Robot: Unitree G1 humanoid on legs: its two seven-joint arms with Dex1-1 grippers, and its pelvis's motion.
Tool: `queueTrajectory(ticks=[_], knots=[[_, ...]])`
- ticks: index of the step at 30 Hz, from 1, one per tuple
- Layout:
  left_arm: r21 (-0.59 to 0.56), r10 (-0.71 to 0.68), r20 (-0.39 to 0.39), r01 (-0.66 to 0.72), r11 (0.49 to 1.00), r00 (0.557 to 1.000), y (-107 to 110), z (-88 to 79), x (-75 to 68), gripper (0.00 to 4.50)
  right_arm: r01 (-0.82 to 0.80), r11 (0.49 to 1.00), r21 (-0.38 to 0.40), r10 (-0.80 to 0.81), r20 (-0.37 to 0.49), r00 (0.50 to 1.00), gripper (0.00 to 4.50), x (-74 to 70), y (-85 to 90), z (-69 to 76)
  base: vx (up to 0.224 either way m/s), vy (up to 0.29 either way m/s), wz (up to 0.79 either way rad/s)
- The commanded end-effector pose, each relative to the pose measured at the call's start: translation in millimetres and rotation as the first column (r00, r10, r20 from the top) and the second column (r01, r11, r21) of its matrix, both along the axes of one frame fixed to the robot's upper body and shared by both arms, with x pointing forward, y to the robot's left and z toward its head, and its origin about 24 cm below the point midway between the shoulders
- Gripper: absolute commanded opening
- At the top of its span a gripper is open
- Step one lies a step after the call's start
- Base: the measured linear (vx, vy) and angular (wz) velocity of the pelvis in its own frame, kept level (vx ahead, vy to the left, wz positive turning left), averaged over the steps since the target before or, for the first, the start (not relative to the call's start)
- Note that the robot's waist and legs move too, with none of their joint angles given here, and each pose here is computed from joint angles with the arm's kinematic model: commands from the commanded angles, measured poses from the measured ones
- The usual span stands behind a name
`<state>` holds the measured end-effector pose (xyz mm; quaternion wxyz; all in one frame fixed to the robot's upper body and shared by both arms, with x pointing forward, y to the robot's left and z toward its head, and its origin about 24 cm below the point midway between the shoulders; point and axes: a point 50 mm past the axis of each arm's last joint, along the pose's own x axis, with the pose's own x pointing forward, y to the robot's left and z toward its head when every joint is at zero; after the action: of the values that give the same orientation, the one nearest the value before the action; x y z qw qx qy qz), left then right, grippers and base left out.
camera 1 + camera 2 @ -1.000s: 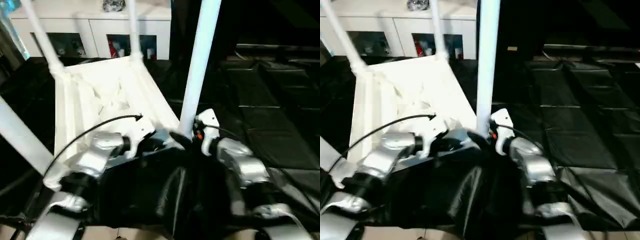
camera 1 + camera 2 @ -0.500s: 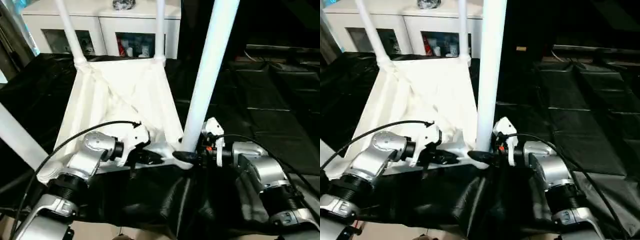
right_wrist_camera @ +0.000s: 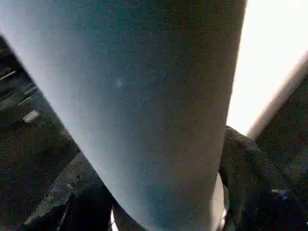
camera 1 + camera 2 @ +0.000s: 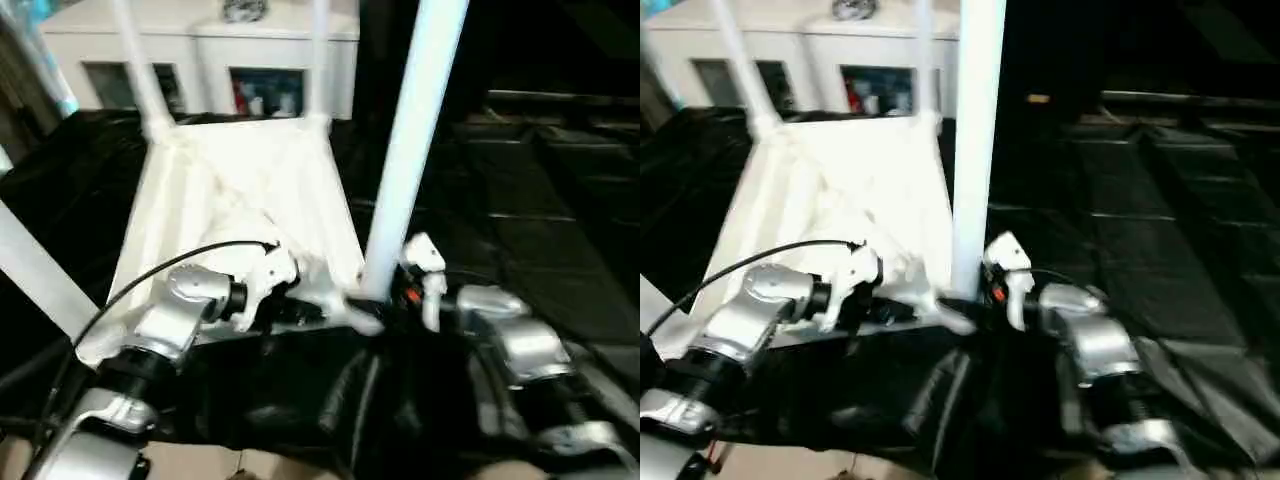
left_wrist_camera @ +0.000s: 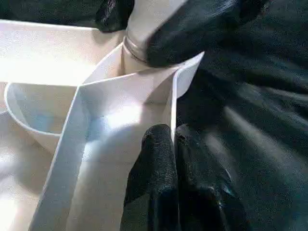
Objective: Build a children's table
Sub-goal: Rotate leg to tighten
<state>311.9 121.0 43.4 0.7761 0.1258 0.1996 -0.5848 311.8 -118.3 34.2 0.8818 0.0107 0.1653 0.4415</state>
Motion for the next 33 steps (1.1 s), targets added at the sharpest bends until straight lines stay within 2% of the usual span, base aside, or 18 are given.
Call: queueTrajectory(ticks=[1, 4, 6, 8, 11, 12, 14, 15, 18, 23, 26, 33], knots=[[-0.090, -0.046, 0.101, 0.055, 0.994, 0.994, -32.1, 23.4, 8.1, 0.00, 0.021, 0.999, -0.029, -0.023, -0.083, 0.996, 2.59, -5.1, 24.0, -20.1, 0.000, 0.000, 0.00], [-0.093, -0.009, 0.122, 0.021, 0.995, 0.993, -39.6, 24.3, 11.8, 0.00, 0.134, 0.989, -0.058, -0.137, -0.069, 0.988, 2.59, 0.1, 28.8, -24.7, 0.000, 0.000, 0.00], [-0.115, 0.056, 0.138, -0.040, 0.993, 0.989, -51.5, 25.3, 16.5, 0.00, 0.249, 0.967, -0.055, -0.252, -0.068, 0.965, 2.59, 5.7, 38.9, -27.3, 0.000, 0.000, 0.00], [-0.132, 0.082, 0.137, -0.064, 0.989, 0.987, -57.4, 25.8, 18.1, 0.00, 0.256, 0.965, -0.053, -0.258, -0.039, 0.965, 2.59, 6.9, 45.5, -26.3, 0.000, 0.000, 0.00], [-0.149, 0.075, 0.132, -0.055, 0.987, 0.988, -64.5, 26.3, 16.7, 0.00, 0.168, 0.986, -0.006, -0.168, -0.025, 0.985, 2.59, 3.0, 56.9, -22.8, 0.000, 0.000, 0.00], [-0.150, 0.066, 0.131, -0.047, 0.988, 0.989, -64.9, 26.2, 15.9, 0.00, 0.147, 0.989, 0.018, -0.147, -0.032, 0.989, 3.15, 1.9, 58.2, -21.4, 0.000, 0.000, 0.00], [-0.146, 0.049, 0.130, -0.030, 0.989, 0.990, -63.7, 25.5, 14.3, 0.00, 0.112, 0.992, 0.056, -0.110, -0.044, 0.993, 3.15, 0.2, 58.8, -18.8, 0.000, 0.000, 0.00], [-0.143, 0.043, 0.130, -0.024, 0.989, 0.991, -62.8, 25.1, 13.8, 0.00, 0.094, 0.994, 0.064, -0.091, -0.043, 0.995, 3.35, -0.6, 58.6, -18.0, 0.000, 0.000, 0.00], [-0.128, 0.015, 0.124, 0.001, 0.992, 0.992, -57.9, 22.4, 11.5, 0.00, 0.023, 0.998, 0.054, -0.021, -0.020, 1.000, 3.62, -2.6, 53.8, -16.2, 0.000, 0.000, 0.00], [-0.113, -0.038, 0.109, 0.050, 0.992, 0.993, -51.4, 19.9, 6.9, 0.00, -0.087, 0.995, 0.044, 0.086, 0.005, 0.996, 3.62, -5.5, 41.1, -11.6, 0.000, 0.000, 0.00], [-0.081, -0.098, 0.096, 0.105, 0.991, 0.991, -40.4, 17.6, 2.9, 0.00, -0.234, 0.971, 0.050, 0.234, -0.002, 0.972, 3.62, -14.7, 26.4, -5.4, 0.000, 0.000, 0.00], [-0.025, -0.167, 0.059, 0.168, 0.985, 0.984, -17.7, 14.5, -2.7, 0.00, -0.370, 0.928, 0.041, 0.371, -0.053, 0.927, 3.62, -25.8, 7.3, -2.6, 0.000, 0.000, 0.00]])
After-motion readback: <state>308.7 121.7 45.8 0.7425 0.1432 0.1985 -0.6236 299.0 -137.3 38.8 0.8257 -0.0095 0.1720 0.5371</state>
